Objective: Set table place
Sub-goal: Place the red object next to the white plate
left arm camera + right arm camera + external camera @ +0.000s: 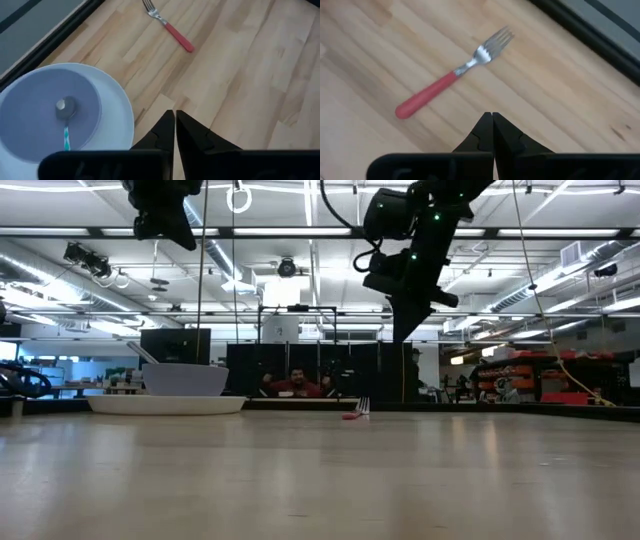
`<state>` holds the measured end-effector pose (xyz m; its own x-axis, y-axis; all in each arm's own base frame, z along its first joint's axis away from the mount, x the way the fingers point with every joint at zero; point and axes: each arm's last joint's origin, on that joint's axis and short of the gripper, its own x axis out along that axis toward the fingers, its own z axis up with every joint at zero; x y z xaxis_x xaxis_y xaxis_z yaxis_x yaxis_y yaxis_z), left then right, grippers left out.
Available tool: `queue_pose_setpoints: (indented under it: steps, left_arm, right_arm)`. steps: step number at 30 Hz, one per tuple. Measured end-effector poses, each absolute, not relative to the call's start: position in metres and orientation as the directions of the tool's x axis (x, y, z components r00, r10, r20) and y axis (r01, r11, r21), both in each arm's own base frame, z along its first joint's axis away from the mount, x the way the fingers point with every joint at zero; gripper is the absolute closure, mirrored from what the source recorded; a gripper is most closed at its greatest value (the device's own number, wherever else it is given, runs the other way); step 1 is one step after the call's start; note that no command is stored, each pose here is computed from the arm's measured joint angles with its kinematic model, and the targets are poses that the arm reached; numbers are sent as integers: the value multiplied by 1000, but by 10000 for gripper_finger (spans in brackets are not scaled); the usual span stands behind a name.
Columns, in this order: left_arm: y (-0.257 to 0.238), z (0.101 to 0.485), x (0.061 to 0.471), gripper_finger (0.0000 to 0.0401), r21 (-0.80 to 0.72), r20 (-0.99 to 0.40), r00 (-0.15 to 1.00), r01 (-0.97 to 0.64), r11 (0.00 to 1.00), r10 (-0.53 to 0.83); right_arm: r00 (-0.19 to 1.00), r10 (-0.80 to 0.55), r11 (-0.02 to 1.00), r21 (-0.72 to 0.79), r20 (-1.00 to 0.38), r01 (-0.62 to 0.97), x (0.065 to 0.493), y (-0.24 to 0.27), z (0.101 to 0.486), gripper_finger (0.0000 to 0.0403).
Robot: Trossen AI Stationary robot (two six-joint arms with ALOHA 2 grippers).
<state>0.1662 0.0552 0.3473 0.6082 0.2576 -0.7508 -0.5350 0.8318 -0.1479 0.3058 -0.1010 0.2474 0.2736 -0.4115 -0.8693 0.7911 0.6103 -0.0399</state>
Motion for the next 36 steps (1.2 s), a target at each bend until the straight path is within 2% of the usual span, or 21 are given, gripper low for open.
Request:
queue_pose_setpoints:
  steps: [9,18,25,36]
  left_arm:
    - [54,335,187,394,-129,-795,565,-512,849,220]
    - [52,331,193,372,-124,-805,556,-500,857,208]
    - [52,332,193,390,-124,-804,557,-500,857,209]
    - [53,332,193,376,-126,-801,561,-500,857,210]
  right_arm:
    - [248,-347,664,-50,-905,746,320,-102,222,402]
    - [290,-199,764,37,-936,644,344,-108,180,402]
    - [264,-200,766,18,-944,643,350,-132,147,402]
    - [300,-224,776,17,-927,630,350,-151,143,402]
